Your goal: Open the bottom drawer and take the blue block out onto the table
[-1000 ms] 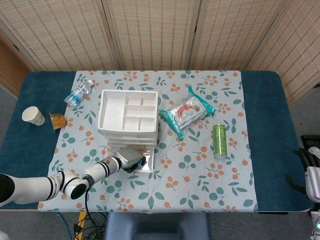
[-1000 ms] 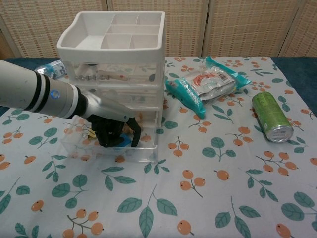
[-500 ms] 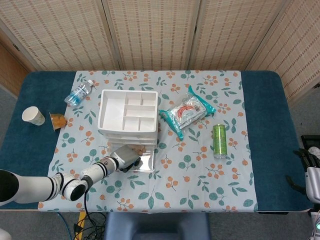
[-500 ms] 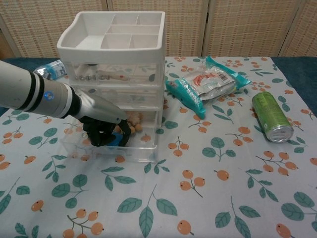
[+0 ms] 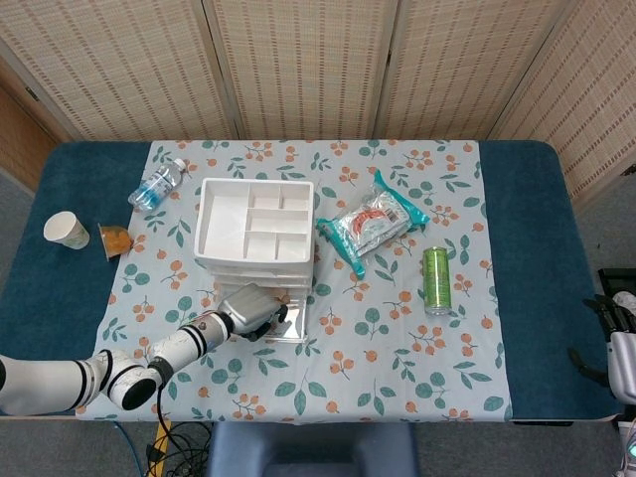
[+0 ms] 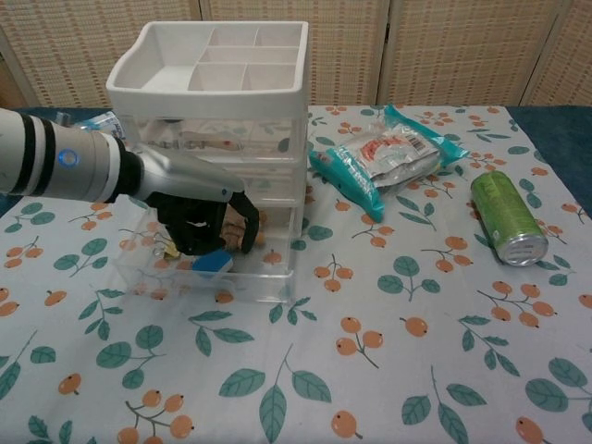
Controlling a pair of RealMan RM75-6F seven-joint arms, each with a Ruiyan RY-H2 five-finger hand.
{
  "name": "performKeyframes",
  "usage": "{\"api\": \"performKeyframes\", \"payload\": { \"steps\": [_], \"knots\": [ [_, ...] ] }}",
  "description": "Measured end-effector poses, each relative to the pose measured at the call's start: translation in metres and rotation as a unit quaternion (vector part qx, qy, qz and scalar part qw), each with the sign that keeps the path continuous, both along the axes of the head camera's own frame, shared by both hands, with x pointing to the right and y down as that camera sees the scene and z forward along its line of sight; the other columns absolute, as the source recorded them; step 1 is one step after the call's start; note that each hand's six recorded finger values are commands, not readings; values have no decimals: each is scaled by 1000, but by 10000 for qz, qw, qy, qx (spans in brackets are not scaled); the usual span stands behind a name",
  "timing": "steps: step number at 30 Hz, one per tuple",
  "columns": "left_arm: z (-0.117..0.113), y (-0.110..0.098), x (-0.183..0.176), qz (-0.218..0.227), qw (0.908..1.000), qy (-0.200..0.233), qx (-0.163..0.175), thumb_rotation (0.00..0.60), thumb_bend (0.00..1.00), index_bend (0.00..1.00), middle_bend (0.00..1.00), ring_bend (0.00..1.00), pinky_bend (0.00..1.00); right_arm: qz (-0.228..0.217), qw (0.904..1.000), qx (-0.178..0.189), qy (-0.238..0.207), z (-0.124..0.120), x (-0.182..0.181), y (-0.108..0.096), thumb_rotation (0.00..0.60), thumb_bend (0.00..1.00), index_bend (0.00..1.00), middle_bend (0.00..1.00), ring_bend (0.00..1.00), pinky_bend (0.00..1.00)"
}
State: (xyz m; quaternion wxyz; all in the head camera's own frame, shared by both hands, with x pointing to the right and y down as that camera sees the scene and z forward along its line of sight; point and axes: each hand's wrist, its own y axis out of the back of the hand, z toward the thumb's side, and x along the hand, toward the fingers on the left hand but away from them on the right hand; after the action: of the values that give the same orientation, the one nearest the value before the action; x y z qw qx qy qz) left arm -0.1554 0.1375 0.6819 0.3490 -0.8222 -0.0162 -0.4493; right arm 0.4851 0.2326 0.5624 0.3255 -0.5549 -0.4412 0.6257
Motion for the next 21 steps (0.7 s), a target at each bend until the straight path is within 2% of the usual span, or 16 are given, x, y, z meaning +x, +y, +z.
{"api": "performKeyframes", "payload": {
  "steps": [3, 11, 16, 21],
  "knots": [
    [-3, -5, -3, 84, 9993, 231, 272, 600, 488, 366, 898, 1000, 1000, -6, 10000, -5, -3, 0, 0, 0, 600, 268, 188, 155, 220, 215],
    [-2, -21, -18, 426, 9925, 584, 985, 600, 386, 375, 899, 1000, 1000, -45, 10000, -8, 0, 1, -2, -2, 600, 267, 188, 157, 222, 215],
    [3, -23, -24, 877, 9842, 706, 1368, 600, 321, 375, 915, 1000, 1000, -39, 10000, -17, 7, 0, -2, -2, 600, 267, 188, 157, 222, 215],
    [7, -19, -26, 1323, 9744, 839, 1613, 600, 280, 386, 925, 1000, 1000, -35, 10000, -21, -6, 1, -2, -2, 600, 268, 188, 157, 222, 215]
  ]
}}
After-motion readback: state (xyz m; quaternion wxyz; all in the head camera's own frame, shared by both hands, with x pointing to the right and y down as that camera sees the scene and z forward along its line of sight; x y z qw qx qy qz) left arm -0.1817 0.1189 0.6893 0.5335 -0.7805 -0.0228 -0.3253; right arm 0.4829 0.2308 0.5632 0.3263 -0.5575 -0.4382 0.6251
